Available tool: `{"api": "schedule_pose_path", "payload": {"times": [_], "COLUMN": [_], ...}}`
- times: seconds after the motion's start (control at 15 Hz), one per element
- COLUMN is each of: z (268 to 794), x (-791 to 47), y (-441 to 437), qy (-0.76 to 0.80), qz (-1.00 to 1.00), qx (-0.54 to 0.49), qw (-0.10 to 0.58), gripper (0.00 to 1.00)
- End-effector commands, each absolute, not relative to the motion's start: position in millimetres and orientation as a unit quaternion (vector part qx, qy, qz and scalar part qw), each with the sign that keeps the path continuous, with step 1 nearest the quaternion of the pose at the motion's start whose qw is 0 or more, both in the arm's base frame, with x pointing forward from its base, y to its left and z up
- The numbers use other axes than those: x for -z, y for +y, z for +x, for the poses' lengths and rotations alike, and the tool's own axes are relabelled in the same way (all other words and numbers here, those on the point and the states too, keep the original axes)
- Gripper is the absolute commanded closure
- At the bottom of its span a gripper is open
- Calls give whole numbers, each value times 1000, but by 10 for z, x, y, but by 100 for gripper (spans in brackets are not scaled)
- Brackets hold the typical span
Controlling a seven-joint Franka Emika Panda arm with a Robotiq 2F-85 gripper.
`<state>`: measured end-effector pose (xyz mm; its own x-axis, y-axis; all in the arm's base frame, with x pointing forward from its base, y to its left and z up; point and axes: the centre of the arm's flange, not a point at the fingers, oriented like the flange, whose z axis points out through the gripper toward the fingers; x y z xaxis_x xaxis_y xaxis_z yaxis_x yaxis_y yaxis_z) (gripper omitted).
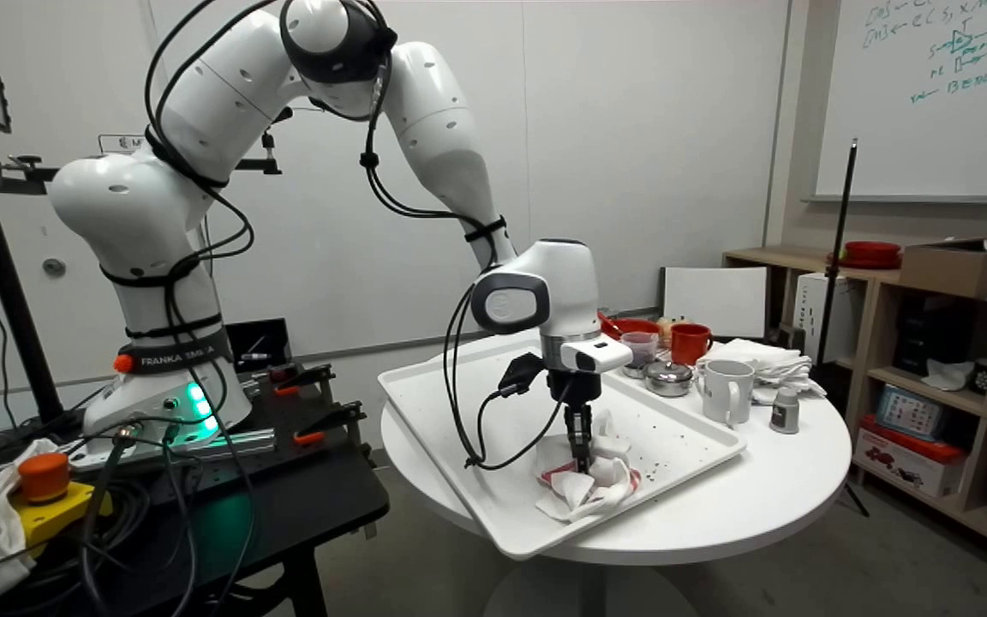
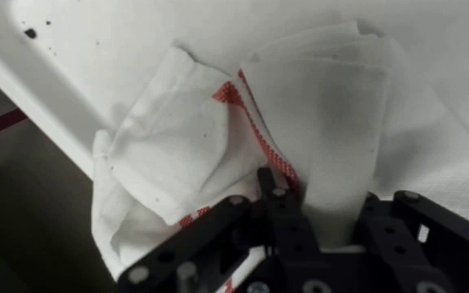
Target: Wipe the tray with the towel
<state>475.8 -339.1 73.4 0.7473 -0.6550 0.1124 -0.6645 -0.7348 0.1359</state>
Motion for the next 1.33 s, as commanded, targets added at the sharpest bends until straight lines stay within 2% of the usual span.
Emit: {"api": "schedule_pose_path", "payload": {"times": [0.0,1.27], "z": [4814,5338], "x": [-670,-835], "y": [-3419,-3425], "qy": [-324,-258], "qz": [937,944], "qx": [-56,-156], "qw": [120,131], "gripper": [92,92]}}
